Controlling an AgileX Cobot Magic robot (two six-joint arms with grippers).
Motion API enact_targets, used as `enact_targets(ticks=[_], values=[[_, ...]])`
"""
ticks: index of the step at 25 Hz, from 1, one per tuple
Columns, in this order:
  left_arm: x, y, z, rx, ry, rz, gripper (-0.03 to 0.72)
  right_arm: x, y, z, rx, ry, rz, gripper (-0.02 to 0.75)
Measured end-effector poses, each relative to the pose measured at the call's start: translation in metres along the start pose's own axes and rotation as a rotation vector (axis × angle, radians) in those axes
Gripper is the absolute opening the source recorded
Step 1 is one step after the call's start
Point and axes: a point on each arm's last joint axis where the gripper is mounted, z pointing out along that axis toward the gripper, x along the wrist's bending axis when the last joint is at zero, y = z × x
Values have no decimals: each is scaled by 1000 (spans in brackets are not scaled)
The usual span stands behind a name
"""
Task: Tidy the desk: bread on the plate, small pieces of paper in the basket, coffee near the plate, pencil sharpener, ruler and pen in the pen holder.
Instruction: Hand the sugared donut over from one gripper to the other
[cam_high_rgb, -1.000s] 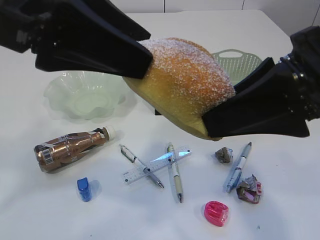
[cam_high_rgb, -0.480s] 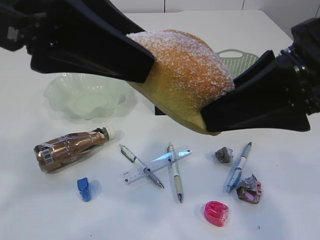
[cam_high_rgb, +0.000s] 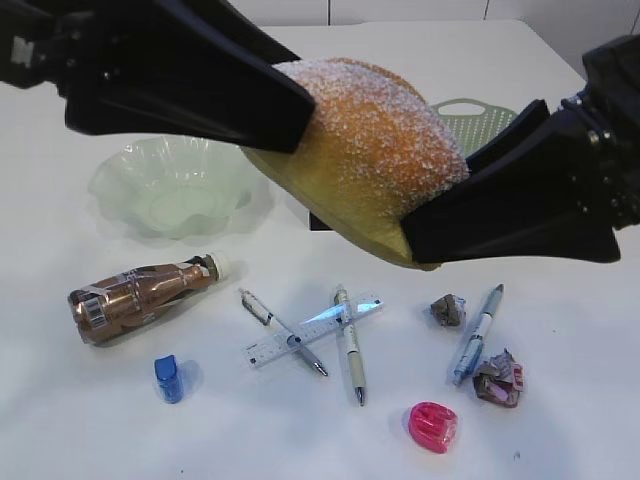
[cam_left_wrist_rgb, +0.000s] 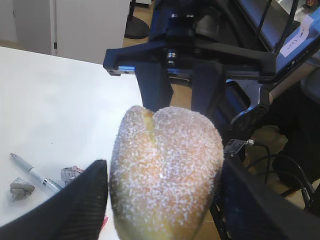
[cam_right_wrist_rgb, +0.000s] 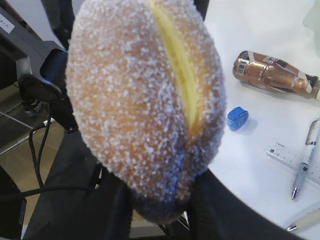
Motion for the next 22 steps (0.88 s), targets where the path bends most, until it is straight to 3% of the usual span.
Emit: enact_targets(ticks=[7,16,22], values=[[1,-1,1,2,-1,-24,470,0,0,0,-2,1,1,257],[2,-3,1,28,7,-42,228,0,0,0,-1,3,0,257],[2,-3,1,31,9,-43,185,0,0,0,-1,3,0,257]])
